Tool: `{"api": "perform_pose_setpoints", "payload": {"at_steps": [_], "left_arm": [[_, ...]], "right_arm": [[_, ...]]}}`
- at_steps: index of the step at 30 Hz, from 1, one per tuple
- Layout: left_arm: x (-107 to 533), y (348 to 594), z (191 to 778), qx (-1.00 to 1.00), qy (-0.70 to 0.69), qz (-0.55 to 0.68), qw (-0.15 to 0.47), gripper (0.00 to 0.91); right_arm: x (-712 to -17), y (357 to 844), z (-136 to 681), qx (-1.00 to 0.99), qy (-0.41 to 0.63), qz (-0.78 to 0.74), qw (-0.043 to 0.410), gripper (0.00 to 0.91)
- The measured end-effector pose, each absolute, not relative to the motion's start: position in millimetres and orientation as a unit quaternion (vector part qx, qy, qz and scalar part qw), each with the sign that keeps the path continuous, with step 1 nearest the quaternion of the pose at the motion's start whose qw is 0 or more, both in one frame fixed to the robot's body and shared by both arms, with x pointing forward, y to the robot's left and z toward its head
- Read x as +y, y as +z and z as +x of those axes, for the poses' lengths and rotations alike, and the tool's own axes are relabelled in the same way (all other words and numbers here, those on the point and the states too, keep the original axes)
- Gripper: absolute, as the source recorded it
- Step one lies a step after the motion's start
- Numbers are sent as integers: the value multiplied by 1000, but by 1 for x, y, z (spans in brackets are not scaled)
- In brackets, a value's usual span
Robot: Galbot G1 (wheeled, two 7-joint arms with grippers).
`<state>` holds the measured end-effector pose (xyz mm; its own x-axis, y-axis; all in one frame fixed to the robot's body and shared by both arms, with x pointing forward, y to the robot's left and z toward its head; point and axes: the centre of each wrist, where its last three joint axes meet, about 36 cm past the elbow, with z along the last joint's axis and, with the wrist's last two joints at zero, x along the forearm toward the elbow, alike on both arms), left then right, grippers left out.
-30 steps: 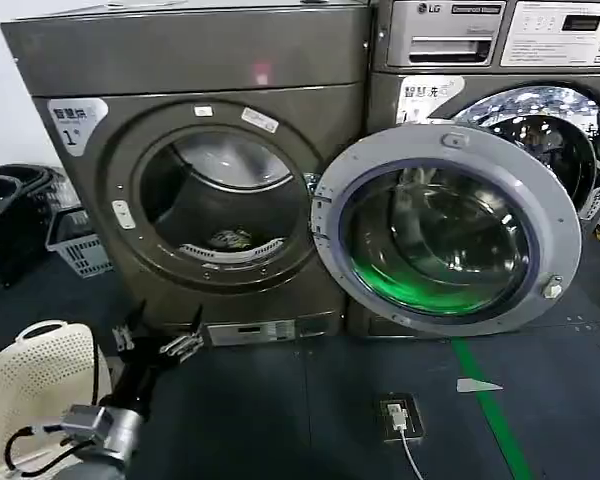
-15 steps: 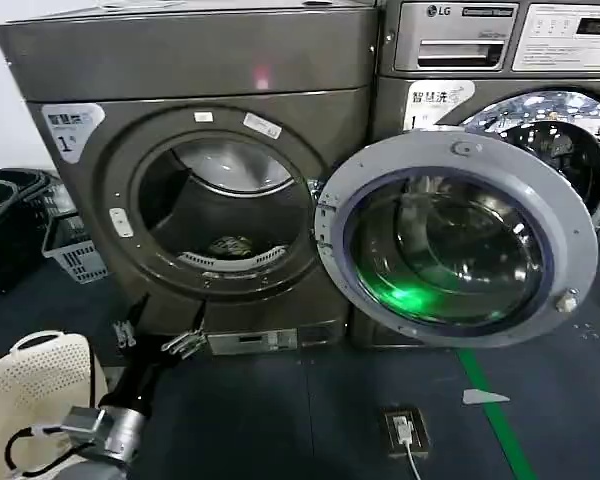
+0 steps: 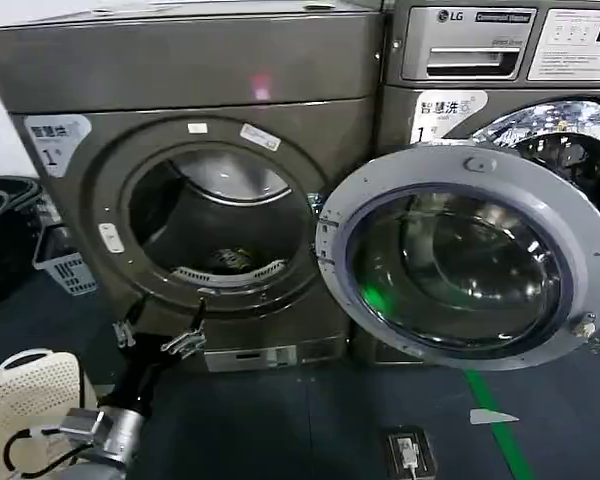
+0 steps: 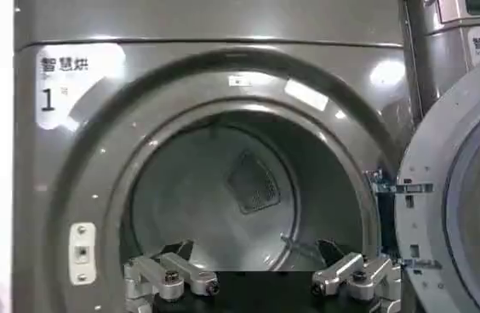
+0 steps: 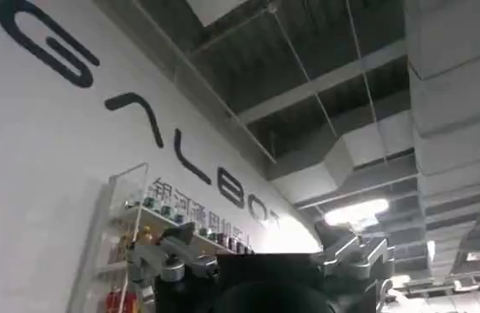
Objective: Grasp the clothes from the dryer.
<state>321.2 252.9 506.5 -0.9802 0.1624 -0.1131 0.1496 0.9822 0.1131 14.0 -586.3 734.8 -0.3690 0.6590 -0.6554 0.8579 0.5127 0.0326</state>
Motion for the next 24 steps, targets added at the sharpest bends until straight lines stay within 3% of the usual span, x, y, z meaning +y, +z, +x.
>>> {"api": "perform_pose_setpoints", "payload": {"at_steps": [24], "left_arm": [[253, 504, 327, 993, 52, 82, 61, 907]], "right_arm": [[-585, 734, 15, 812, -164, 463, 316, 907]]}}
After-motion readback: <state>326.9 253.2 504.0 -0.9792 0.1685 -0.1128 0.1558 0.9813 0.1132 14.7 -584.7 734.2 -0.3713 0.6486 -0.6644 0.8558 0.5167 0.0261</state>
